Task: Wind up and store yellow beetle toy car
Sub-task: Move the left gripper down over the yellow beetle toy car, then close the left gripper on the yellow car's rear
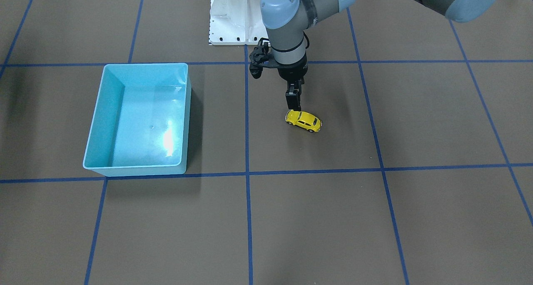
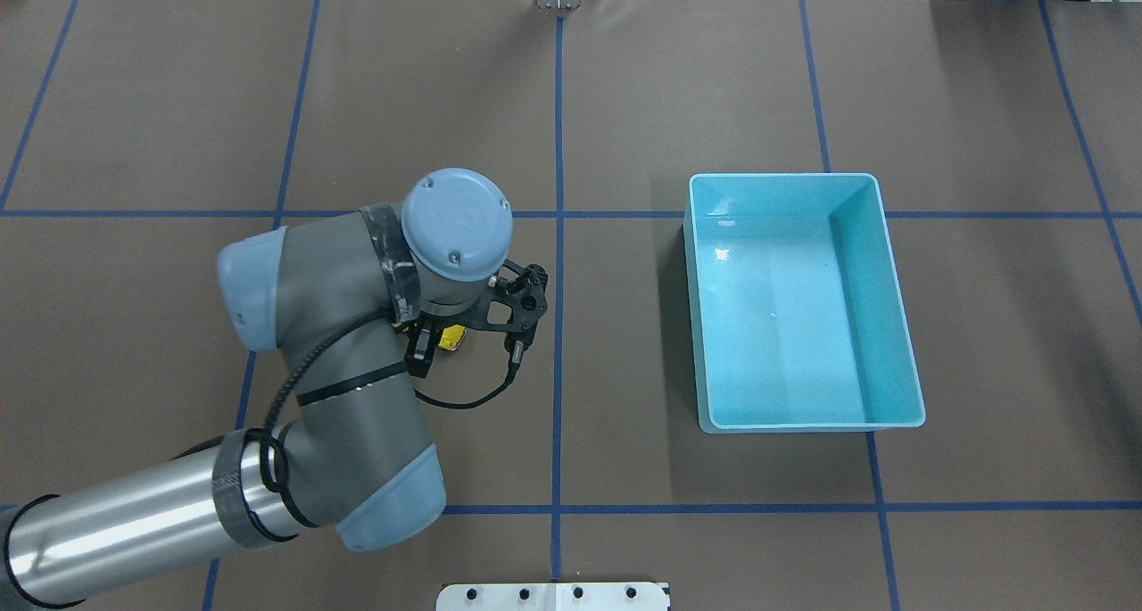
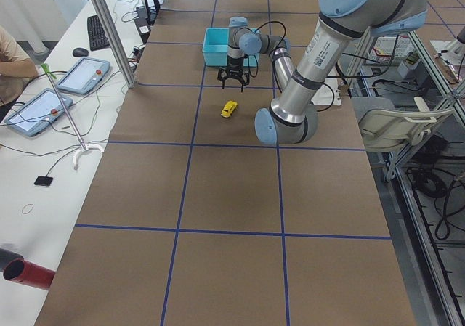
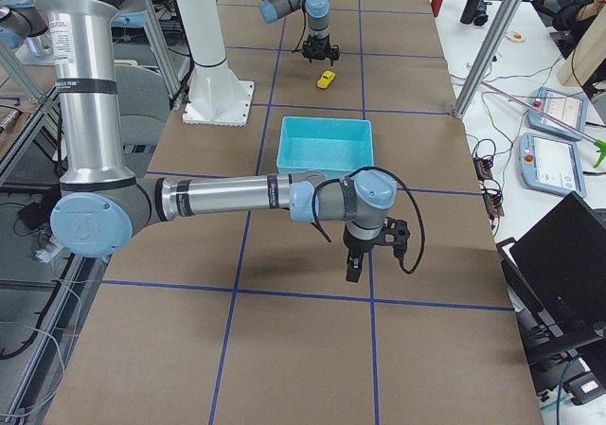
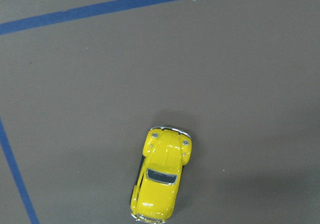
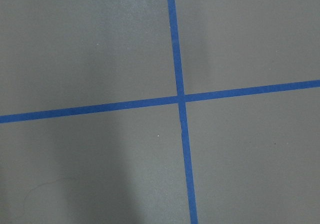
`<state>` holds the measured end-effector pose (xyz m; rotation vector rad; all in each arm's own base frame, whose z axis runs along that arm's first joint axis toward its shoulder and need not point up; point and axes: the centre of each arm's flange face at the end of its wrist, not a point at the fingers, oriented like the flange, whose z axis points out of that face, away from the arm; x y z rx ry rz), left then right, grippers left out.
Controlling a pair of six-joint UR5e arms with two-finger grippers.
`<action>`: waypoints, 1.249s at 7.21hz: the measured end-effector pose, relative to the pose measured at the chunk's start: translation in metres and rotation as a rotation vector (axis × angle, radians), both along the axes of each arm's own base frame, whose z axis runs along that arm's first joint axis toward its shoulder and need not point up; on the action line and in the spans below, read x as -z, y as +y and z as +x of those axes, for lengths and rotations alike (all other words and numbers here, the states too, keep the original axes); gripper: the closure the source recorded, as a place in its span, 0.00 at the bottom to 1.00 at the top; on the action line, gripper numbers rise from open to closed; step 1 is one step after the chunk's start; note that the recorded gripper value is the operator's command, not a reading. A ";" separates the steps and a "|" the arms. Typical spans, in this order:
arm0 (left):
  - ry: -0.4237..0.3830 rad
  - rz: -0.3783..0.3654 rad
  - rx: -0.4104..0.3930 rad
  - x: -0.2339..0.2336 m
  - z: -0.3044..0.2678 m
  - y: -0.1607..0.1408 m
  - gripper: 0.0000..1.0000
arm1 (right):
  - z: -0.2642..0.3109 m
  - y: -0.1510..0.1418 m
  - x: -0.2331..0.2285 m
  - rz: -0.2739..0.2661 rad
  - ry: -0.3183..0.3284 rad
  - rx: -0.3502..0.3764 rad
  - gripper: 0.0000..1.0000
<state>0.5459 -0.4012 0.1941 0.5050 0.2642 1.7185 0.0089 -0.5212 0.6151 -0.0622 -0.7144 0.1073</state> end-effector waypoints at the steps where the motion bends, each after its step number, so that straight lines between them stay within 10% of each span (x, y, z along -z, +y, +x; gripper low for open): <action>1: -0.053 0.017 -0.013 -0.007 0.021 0.008 0.08 | -0.001 0.000 -0.001 -0.002 -0.001 0.002 0.00; 9: -0.131 0.141 0.021 -0.038 0.069 -0.011 0.17 | -0.004 0.003 -0.012 -0.019 0.004 0.013 0.00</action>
